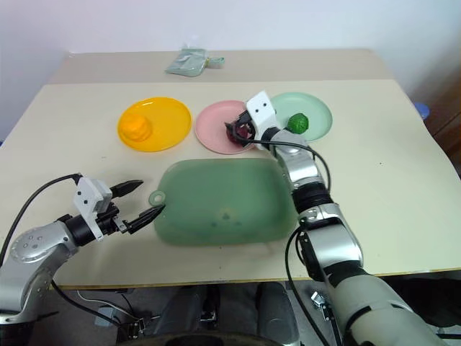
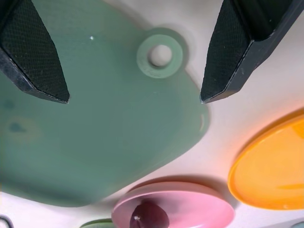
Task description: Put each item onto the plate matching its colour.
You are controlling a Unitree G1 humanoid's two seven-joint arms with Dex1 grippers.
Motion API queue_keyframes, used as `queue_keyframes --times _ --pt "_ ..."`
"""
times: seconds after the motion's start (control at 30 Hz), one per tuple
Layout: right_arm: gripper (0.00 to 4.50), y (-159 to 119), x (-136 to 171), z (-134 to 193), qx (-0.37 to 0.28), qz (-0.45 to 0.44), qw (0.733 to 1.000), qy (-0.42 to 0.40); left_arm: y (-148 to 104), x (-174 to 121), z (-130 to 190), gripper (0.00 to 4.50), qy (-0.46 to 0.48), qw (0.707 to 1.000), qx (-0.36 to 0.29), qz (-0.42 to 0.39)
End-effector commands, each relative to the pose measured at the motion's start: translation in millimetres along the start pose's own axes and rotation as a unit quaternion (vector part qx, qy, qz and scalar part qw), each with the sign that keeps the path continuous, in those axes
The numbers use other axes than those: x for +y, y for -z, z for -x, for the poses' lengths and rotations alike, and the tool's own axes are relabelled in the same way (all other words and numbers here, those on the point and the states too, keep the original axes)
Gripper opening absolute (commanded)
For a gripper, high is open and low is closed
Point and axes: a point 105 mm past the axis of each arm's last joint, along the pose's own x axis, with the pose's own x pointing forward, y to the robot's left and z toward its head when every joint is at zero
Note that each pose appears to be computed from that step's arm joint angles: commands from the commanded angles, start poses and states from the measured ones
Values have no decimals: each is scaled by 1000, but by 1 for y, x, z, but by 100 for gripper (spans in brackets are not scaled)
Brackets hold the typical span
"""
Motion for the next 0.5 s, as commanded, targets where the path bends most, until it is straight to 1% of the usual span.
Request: queue_keyframes --times 0.03,0.17,0.23,0.3,0.4,0.5 --pt "446 -15 -17 40 -32 13 999 -32 -11 17 13 450 -48 998 -17 -31" --pt "446 1 -28 89 9 -2 998 -68 -1 42 34 450 -117 993 -5 -32" --pt "446 15 -28 126 43 -16 994 -97 11 56 53 450 -157 987 11 -24" --pt "446 30 -31 159 86 -37 990 -106 21 63 72 450 -182 983 30 -20" --pt "446 42 -43 177 119 -44 989 -80 26 64 85 450 -197 979 40 -17" --pt "446 48 -47 182 128 -50 988 -69 27 63 91 450 -207 977 44 -15"
